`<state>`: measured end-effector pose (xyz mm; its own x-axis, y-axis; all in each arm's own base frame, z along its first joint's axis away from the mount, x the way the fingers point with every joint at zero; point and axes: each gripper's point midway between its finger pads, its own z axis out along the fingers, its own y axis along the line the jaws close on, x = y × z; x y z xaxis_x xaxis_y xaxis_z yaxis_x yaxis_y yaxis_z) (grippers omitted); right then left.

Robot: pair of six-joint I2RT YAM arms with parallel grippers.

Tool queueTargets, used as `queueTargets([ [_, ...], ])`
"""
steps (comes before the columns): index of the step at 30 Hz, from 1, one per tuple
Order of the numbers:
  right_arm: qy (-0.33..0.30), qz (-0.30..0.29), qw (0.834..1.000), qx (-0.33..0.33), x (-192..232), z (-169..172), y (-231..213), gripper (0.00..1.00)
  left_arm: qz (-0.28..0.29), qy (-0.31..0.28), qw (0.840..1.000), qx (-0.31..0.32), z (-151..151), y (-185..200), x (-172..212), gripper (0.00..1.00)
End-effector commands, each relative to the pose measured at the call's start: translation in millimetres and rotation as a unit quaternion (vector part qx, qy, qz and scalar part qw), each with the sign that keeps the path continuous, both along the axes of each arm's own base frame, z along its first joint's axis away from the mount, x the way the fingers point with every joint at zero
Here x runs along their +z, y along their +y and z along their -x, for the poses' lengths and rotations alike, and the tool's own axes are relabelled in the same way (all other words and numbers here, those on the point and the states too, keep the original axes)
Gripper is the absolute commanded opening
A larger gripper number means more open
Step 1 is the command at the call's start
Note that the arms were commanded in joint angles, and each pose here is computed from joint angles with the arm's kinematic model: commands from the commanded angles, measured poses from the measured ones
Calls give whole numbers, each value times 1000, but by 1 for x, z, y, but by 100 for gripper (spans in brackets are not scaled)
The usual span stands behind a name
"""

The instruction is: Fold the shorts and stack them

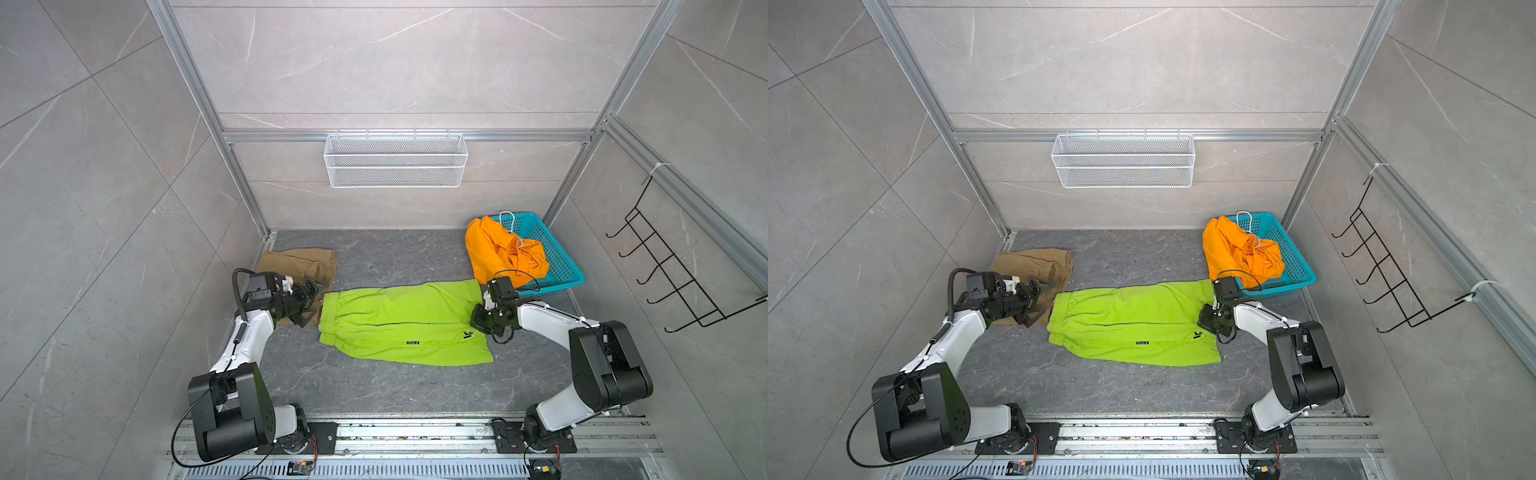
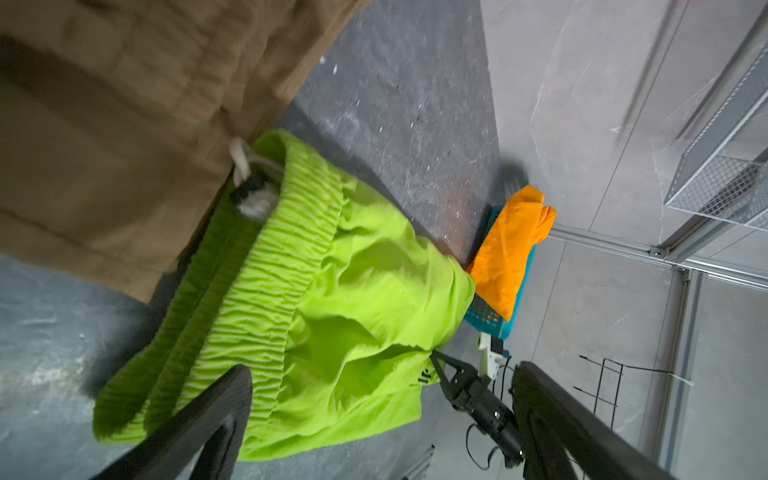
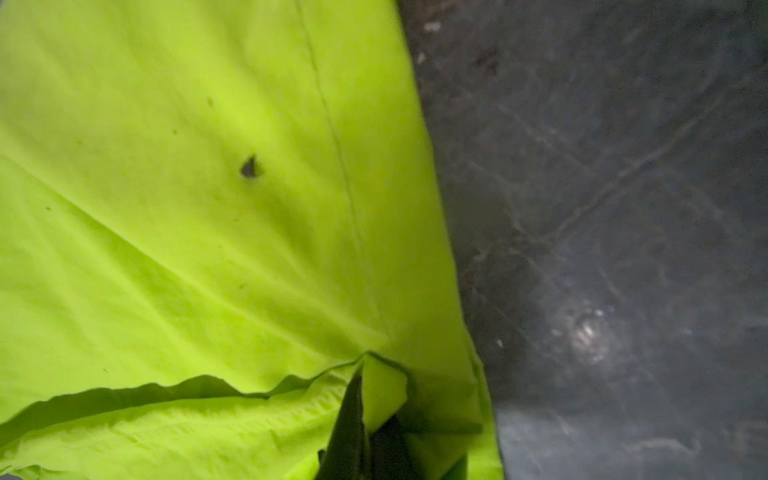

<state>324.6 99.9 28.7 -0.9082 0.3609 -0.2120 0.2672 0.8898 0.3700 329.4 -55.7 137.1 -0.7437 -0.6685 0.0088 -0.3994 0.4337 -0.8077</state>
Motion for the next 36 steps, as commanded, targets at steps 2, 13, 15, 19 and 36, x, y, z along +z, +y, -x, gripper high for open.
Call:
queueTargets([
  [2, -17, 19, 1000, -2, 11, -29, -2, 8, 38, 42, 998, -8, 16, -20, -12, 99],
  [13, -31, 19, 999, -1, 23, -36, -2, 8, 39, 96, 994, -22, 30, -34, -34, 95],
  [15, -35, 20, 999, -1, 25, -36, -2, 8, 25, 105, 994, -30, 34, -32, -34, 93],
  [19, -36, 17, 999, -1, 26, -38, -2, 8, 22, 127, 991, -32, 44, -27, -41, 90],
  [36, -47, 2, 999, -1, 31, -45, 4, 8, 33, 138, 990, -12, 31, -21, -67, 66],
])
